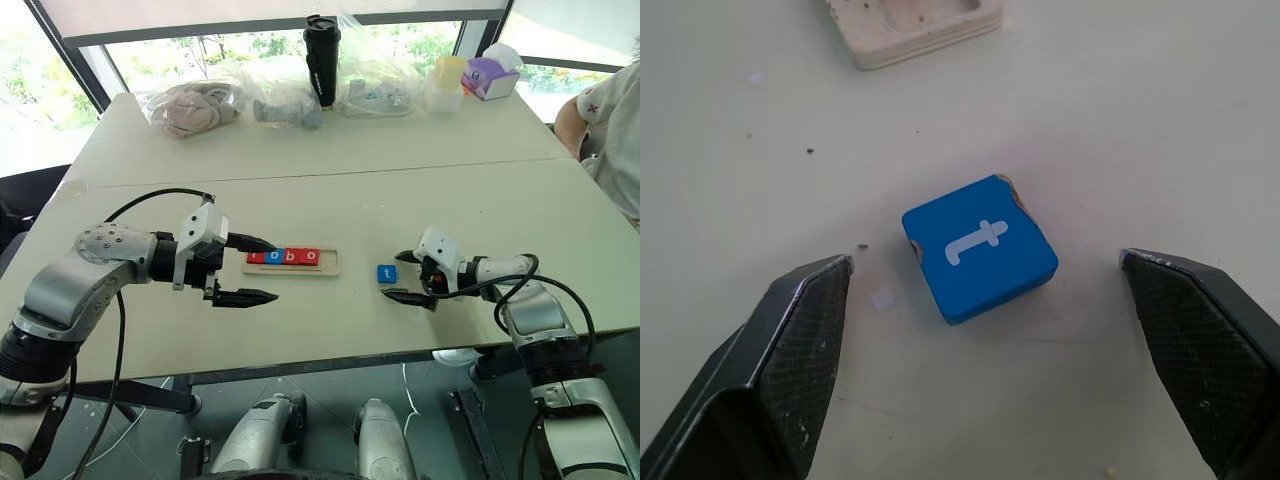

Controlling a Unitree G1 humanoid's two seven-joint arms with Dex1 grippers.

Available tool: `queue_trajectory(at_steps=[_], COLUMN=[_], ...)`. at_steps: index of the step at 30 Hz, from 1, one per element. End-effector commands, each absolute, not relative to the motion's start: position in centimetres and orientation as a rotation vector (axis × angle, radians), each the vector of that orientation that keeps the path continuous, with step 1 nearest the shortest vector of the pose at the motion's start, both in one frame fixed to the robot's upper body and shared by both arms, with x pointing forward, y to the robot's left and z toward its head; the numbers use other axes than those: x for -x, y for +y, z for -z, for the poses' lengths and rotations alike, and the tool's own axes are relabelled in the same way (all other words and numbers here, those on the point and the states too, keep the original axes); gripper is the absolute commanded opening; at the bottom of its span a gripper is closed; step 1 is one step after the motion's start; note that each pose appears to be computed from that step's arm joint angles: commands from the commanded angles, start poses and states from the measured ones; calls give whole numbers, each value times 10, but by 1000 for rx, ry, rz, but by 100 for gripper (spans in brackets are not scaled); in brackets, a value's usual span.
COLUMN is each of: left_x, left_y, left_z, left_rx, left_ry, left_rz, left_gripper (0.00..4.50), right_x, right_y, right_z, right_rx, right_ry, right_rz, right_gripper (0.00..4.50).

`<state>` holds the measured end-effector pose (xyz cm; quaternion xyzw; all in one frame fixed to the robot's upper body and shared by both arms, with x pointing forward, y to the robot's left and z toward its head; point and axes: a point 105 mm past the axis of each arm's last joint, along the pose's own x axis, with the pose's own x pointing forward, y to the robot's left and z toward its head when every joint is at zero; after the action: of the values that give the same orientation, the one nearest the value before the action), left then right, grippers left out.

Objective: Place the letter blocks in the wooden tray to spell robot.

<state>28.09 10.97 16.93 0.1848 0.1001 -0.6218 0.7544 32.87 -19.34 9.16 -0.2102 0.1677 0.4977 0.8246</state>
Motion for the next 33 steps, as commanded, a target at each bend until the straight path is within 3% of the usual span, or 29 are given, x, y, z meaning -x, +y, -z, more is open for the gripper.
queue_trajectory(at_steps=[1, 6, 12, 17, 21, 33], left_x=[-280, -281, -283, -293, -302, -292], left_y=[113, 123, 143, 158, 157, 164], left_z=[-176, -172, -165, -176, -191, -177], left_rx=[-424, -426, -428, -421, -350, -336], left_ry=[196, 216, 256, 191, 92, 136], left_rz=[1335, 1291, 1207, 1103, 1046, 1011], left_gripper=[450, 450, 450, 450, 450, 450], right_x=[-330, -331, -337, -350, -359, -368], right_y=[-195, -193, -176, -130, -106, -98], right_z=[-94, -95, -118, -137, -140, -128], right_rx=[468, 468, 480, 480, 408, 530], right_ry=[336, 323, 237, 166, 197, 261], right_rz=[-1076, -1091, -1104, -1153, -1189, -1241], right_gripper=[358, 106, 107, 107, 107, 107])
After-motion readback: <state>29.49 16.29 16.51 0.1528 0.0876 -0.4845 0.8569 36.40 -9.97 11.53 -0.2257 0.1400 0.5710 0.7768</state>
